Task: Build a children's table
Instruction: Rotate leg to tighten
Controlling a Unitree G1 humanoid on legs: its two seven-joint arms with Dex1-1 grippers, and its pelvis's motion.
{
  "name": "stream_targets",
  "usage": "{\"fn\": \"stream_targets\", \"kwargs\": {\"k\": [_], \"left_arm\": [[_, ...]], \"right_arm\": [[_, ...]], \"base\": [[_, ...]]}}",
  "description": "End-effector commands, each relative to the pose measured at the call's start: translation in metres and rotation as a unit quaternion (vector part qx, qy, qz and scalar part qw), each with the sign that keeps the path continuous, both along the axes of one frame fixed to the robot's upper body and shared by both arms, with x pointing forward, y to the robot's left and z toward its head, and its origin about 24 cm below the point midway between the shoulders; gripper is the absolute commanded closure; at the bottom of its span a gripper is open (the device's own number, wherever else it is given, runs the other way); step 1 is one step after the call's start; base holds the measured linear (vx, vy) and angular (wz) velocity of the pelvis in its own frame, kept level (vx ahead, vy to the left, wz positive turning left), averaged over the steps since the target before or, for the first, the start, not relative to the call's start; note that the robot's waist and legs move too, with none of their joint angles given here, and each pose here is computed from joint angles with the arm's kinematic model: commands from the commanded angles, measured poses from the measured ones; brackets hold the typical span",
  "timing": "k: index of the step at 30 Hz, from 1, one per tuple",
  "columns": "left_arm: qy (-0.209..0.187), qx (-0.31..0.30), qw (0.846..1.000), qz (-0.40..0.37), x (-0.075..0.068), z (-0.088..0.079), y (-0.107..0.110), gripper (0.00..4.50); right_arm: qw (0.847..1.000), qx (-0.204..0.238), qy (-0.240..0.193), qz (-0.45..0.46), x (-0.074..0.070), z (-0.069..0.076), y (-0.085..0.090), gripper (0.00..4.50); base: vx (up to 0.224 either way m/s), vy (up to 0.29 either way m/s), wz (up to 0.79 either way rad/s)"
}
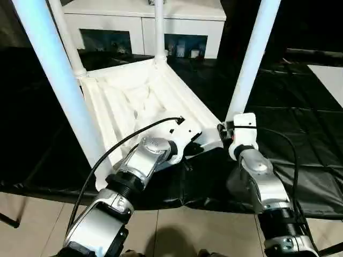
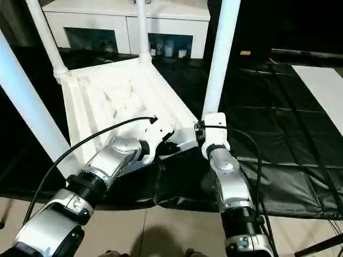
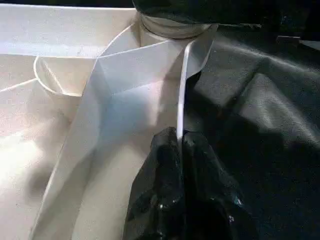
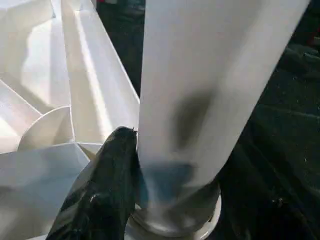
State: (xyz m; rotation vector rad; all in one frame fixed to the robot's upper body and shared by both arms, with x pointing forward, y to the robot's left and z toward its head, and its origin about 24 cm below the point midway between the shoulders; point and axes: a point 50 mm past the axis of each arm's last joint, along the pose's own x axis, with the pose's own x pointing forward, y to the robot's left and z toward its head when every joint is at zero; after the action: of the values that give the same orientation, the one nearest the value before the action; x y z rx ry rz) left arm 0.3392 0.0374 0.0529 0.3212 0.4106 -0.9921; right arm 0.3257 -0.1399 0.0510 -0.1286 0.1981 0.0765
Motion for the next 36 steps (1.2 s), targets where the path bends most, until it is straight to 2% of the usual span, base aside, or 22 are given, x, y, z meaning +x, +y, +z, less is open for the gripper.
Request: {"fn": "stream_targets", "kwargs": {"k": [1,3,4,6,7,9,11,12,13,15,16,18,20,22,24,27,34,35,36], "left_arm": [[-0.097,0.02,0.994,0.044,0.017,0.023,0.015,4.5],[-0.114,0.039,0.992,0.026,0.017,0.022,0.017,4.5],[-0.115,0.052,0.992,0.015,0.015,0.02,0.021,4.5],[-0.124,0.059,0.99,-0.014,0.013,0.019,0.024,4.5],[-0.115,0.066,0.991,-0.024,0.011,0.017,0.028,4.5],[-0.115,0.068,0.991,-0.033,0.01,0.016,0.03,4.5],[-0.105,0.071,0.99,-0.058,0.007,0.011,0.037,4.5],[-0.105,0.071,0.99,-0.058,0.007,0.011,0.037,4.5],[-0.096,0.071,0.99,-0.081,0.004,0.007,0.041,4.5],[-0.099,0.071,0.987,-0.105,0.001,0.006,0.041,4.5],[-0.099,0.08,0.975,-0.182,-0.011,0.002,0.042,4.5],[-0.113,0.101,0.957,-0.249,-0.021,-0.002,0.043,4.5],[-0.103,0.096,0.953,-0.27,-0.026,-0.004,0.043,4.5],[-0.092,0.085,0.945,-0.301,-0.034,-0.007,0.043,4.5],[-0.09,0.083,0.945,-0.304,-0.034,-0.007,0.043,4.5],[-0.088,0.065,0.933,-0.342,-0.041,-0.006,0.042,4.5],[-0.106,0.053,0.93,-0.348,-0.042,-0.004,0.044,4.5],[-0.128,0.06,0.935,-0.325,-0.036,-0.002,0.045,4.22],[-0.131,0.059,0.936,-0.321,-0.035,-0.001,0.045,4.22]], "right_arm": [[0.997,0.001,-0.03,0.077,-0.006,0.006,0.026,1.88],[0.996,-0.007,-0.042,0.073,-0.006,0.009,0.018,1.74],[0.996,-0.02,-0.052,0.063,-0.007,0.012,0.006,1.74],[0.996,-0.027,-0.058,0.054,-0.008,0.014,-0.008,1.4],[0.995,-0.022,-0.05,0.079,-0.01,0.012,-0.017,1.3],[0.994,-0.032,-0.041,0.101,-0.012,0.01,-0.02,1.23],[0.985,-0.026,-0.014,0.168,-0.023,0.006,-0.036,1.23],[0.985,-0.026,-0.014,0.168,-0.023,0.006,-0.036,1.23],[0.978,-0.033,-0.002,0.207,-0.031,0.006,-0.049,1.23],[0.972,-0.053,0.004,0.229,-0.036,0.005,-0.056,1.23],[0.964,-0.086,0.025,0.251,-0.045,0.002,-0.073,1.23],[0.959,-0.098,0.04,0.264,-0.051,0.0,-0.085,1.23],[0.956,-0.103,0.055,0.27,-0.055,-0.002,-0.094,1.23],[0.95,-0.127,0.086,0.271,-0.062,-0.007,-0.113,1.23],[0.952,-0.132,0.088,0.262,-0.062,-0.008,-0.115,1.23],[0.96,-0.149,0.081,0.223,-0.058,-0.01,-0.123,1.23],[0.96,-0.142,0.067,0.231,-0.053,-0.012,-0.109,1.23],[0.96,-0.138,0.058,0.238,-0.052,-0.012,-0.102,1.19],[0.961,-0.135,0.052,0.237,-0.051,-0.012,-0.099,1.19]], "base": [[0.0,0.0,0.0],[0.0,0.0,0.0],[0.0,0.0,0.0],[0.0,0.0,0.0],[0.0,0.0,0.0],[0.071,-0.003,-0.02],[0.054,0.008,-0.01],[0.0,0.0,0.0],[0.0,0.0,0.0],[0.0,0.0,0.0],[0.0,0.0,0.0],[0.0,0.0,0.0],[0.0,0.0,0.0],[0.0,0.0,0.0],[0.0,0.0,0.0],[0.0,0.0,0.0],[0.0,0.0,0.0],[0.0,0.0,0.0],[0.0,0.0,0.0]]}}
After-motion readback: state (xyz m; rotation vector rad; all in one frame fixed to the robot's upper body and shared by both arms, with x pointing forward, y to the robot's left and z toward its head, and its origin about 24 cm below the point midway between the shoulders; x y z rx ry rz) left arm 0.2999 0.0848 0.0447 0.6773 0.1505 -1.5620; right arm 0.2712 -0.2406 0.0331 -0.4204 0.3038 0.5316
